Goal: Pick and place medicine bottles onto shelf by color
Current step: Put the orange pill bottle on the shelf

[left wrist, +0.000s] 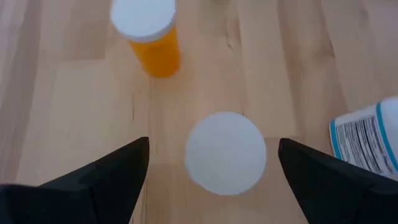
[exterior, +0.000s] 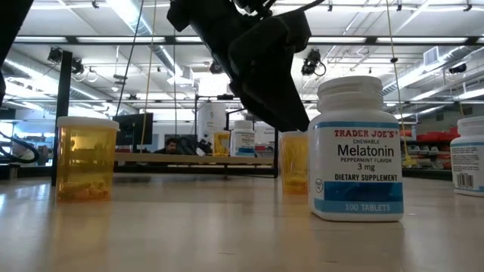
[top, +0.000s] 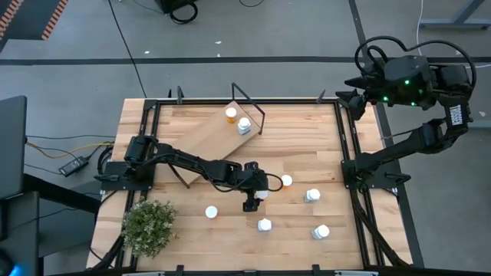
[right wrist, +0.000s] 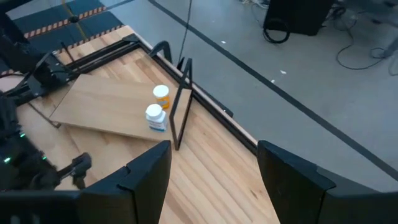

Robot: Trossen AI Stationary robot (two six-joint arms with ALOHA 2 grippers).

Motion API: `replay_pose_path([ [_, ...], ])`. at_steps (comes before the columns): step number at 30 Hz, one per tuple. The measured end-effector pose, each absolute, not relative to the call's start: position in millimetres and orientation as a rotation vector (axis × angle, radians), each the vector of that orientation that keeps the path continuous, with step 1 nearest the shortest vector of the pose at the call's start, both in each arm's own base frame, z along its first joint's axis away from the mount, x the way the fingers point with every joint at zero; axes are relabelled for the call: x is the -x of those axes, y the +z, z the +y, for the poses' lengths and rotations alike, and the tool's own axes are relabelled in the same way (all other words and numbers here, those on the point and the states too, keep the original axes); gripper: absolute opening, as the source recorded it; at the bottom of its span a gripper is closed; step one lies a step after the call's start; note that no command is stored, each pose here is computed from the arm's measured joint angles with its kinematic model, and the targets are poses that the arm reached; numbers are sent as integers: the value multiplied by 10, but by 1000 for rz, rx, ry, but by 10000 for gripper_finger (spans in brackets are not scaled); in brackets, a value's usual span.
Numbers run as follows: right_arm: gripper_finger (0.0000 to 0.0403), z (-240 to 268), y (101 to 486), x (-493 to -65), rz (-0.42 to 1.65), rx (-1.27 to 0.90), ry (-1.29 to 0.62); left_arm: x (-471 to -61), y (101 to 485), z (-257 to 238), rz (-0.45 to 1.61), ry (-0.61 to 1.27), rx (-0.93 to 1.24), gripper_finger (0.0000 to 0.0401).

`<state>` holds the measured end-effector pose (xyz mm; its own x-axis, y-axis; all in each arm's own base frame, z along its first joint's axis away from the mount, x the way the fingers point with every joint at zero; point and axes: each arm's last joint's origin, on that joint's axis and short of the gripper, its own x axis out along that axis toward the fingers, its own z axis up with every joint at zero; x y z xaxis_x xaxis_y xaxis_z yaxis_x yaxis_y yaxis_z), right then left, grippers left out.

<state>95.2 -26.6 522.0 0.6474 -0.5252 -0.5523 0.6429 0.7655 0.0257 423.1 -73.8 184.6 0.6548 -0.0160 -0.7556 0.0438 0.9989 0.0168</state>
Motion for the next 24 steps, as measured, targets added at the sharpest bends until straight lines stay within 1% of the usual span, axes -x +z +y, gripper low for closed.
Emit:
replay_pose_path([
  [7,245,-273,5213,-988,553,-244,-684,-4231,1844,-736,856,-57,-85,357],
  [17,245,-278,5207,-1019,556,-254,-689,-4299,1650,-745,871,-73,-61,355],
  [21,245,-278,5207,-1019,554,-260,-690,-4308,1666,-750,861,-53,-23,355],
  [24,245,-278,5207,-1020,554,-260,-690,-4296,1763,-744,837,-47,-16,355],
])
